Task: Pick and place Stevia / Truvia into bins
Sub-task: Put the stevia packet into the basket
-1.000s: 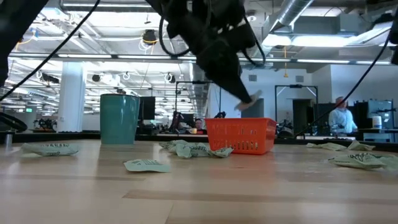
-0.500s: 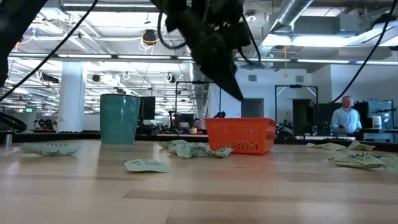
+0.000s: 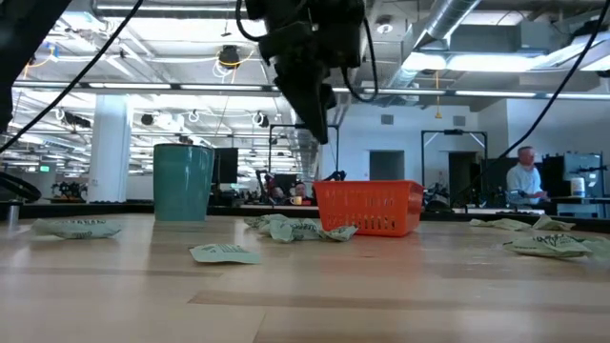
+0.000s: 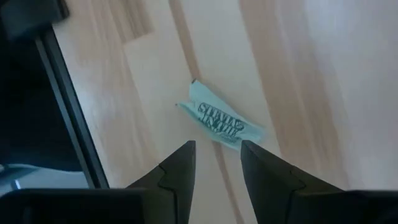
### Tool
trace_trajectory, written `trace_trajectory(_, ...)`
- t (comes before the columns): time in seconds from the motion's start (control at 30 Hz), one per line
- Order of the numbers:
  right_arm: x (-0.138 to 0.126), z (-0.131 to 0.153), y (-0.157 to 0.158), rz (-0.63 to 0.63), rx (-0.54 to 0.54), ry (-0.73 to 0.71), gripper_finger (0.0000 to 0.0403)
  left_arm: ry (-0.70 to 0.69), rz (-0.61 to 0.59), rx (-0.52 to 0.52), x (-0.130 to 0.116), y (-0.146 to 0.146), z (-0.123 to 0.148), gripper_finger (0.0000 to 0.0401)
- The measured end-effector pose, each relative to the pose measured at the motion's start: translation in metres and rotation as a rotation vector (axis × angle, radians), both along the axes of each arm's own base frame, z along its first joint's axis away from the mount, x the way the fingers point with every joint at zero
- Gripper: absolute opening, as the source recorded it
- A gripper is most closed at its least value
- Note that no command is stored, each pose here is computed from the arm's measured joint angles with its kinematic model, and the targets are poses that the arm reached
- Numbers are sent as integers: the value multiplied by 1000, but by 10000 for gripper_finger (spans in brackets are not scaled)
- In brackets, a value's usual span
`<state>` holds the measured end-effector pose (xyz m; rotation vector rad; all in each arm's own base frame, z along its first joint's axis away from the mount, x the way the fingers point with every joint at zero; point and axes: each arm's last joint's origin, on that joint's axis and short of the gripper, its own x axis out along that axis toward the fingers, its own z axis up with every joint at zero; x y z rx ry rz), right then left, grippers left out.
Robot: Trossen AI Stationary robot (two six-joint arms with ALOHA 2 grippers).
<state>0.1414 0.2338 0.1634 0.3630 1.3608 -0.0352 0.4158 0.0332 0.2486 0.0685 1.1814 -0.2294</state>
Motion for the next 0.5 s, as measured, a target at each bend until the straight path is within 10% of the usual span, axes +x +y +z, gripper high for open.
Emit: trace_trajectory(0.5, 6, -29, 5, 226, -119, 38, 121, 19, 42, -11, -2, 6, -3, 163)
